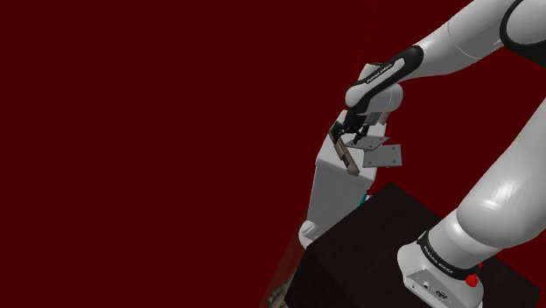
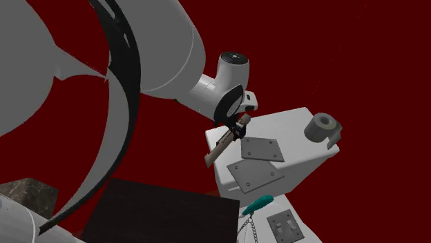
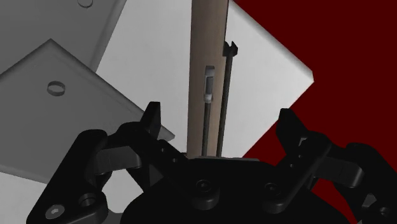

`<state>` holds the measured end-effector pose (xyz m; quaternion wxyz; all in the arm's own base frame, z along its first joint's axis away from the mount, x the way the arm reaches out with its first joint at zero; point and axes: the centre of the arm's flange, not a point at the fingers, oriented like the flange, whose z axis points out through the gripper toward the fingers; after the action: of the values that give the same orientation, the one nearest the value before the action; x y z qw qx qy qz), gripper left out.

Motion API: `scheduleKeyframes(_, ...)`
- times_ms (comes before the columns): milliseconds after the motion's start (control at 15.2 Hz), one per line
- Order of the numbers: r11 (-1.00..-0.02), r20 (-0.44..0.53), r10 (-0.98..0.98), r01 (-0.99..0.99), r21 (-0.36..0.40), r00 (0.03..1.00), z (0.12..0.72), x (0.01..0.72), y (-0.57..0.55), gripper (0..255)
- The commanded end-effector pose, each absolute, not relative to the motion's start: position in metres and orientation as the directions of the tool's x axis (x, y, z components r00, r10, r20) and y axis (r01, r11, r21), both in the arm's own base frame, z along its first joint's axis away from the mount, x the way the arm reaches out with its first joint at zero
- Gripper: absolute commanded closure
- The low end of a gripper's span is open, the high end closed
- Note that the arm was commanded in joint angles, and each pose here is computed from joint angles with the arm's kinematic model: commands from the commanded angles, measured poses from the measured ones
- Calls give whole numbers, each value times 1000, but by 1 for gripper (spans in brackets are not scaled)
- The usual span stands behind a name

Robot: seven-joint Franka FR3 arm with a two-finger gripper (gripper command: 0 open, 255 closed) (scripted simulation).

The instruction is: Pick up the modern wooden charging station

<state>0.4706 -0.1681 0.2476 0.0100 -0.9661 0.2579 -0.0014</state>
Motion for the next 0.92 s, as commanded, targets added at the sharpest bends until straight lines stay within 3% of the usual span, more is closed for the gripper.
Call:
scheduleKeyframes(0,-859,3,-512,-511,-20,859,236,475,-176,0)
scheduleKeyframes(594,-859,3,-512,-511,-20,859,196,475,-176,0)
scheduleKeyframes(660,-859,3,-512,-511,-20,859,196,474,-177,255)
scheduleKeyframes(858,-859,3,-512,-511,-20,859,196,474,-177,255)
